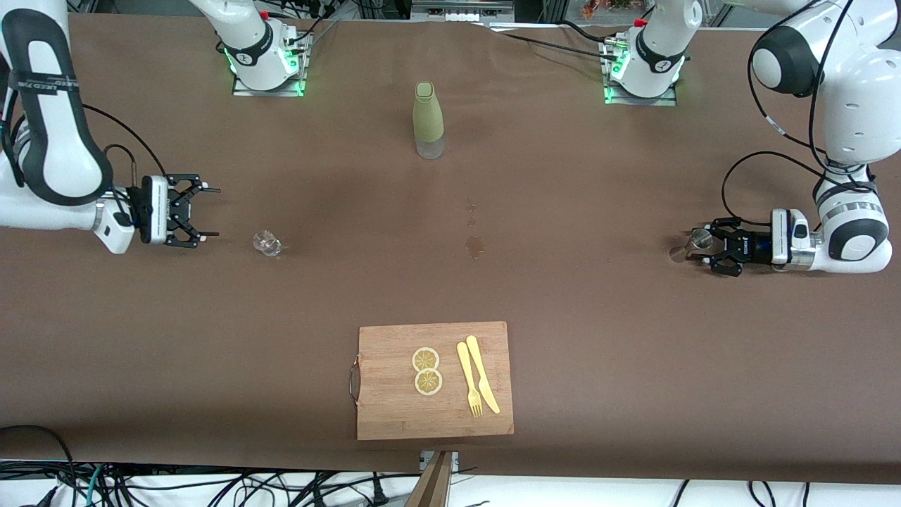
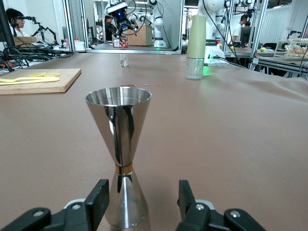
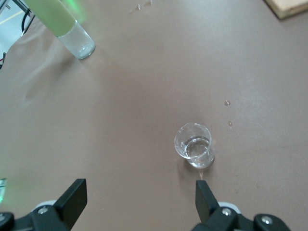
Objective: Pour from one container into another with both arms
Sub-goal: 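Close the left gripper on the jigger while the right gripper grasps the beaker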
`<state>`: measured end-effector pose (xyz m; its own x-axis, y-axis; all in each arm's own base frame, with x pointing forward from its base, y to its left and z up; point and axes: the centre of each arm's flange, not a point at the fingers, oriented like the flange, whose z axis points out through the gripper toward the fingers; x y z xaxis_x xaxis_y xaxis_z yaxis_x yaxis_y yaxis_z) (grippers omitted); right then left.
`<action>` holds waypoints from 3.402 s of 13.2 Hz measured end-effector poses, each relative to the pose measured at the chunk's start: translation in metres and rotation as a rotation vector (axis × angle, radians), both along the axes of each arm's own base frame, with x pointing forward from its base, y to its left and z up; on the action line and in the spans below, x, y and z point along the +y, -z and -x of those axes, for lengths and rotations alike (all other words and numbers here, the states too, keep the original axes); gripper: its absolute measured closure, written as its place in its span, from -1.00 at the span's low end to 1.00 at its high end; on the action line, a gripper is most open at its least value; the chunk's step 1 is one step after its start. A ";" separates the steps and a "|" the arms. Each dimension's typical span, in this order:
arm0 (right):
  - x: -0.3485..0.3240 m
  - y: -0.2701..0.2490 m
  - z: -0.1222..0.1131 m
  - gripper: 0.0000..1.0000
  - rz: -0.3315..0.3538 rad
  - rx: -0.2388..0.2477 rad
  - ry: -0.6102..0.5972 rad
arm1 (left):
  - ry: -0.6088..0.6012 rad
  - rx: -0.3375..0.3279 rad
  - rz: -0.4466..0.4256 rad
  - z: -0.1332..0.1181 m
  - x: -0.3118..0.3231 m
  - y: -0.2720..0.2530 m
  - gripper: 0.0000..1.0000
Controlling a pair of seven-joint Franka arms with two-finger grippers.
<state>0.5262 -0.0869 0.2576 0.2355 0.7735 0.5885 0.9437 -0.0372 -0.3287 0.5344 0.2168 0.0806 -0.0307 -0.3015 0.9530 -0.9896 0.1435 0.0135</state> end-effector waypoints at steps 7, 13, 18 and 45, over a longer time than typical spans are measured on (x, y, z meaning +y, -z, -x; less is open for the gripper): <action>-0.027 0.090 0.041 -1.00 -0.282 -0.220 0.012 | -0.019 -0.012 0.027 -0.006 -0.011 0.005 -0.19; -0.026 0.141 0.052 -1.00 -0.409 -0.301 0.110 | -0.011 -0.012 0.040 -0.005 -0.013 0.003 -0.02; -0.030 0.141 0.041 -1.00 -0.443 -0.343 0.212 | -0.004 -0.011 0.057 -0.005 -0.015 0.002 -0.04; 0.047 0.188 0.016 -1.00 -0.612 -0.319 0.273 | 0.063 -0.005 0.088 -0.026 -0.032 -0.047 0.58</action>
<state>0.5106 -0.0403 0.0694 0.1176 0.2234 0.9676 0.9802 -0.1825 -0.0770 0.5608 0.1850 0.1280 -0.0514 -0.2142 0.9754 -0.9787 0.2054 -0.0065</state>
